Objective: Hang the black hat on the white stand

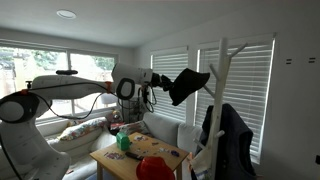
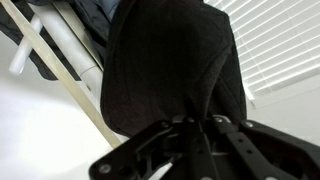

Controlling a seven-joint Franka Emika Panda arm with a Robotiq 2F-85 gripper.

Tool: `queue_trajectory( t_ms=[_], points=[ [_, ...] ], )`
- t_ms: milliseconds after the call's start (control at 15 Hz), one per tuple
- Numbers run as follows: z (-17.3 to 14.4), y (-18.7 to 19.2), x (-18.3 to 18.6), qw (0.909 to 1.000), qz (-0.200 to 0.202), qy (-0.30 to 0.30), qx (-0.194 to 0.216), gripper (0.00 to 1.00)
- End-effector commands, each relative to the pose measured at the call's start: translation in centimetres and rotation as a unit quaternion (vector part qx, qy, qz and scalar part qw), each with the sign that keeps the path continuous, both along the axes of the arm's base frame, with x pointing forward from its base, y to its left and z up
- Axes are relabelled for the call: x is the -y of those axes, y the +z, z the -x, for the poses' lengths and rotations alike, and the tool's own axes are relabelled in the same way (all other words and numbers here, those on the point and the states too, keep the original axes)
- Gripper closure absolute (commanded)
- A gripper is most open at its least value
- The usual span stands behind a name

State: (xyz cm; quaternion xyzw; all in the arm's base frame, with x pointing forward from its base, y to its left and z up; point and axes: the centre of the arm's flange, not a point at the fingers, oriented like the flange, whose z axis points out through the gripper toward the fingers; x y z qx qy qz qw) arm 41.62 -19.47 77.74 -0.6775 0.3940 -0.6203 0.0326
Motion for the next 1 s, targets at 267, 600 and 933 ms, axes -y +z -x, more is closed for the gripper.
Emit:
queue_trajectory(
  t_ms=[267,600,933],
  points=[
    [-2.0,-1.7,-0.4,0.9992,-0.026,-0.032,0.003,0.49],
    [-1.9,-1.6,-1.4,0.9991,-0.035,-0.023,-0.003,0.12],
    [-1.4,-1.5,-2.4,0.9980,-0.056,0.000,-0.029,0.00]
  ],
)
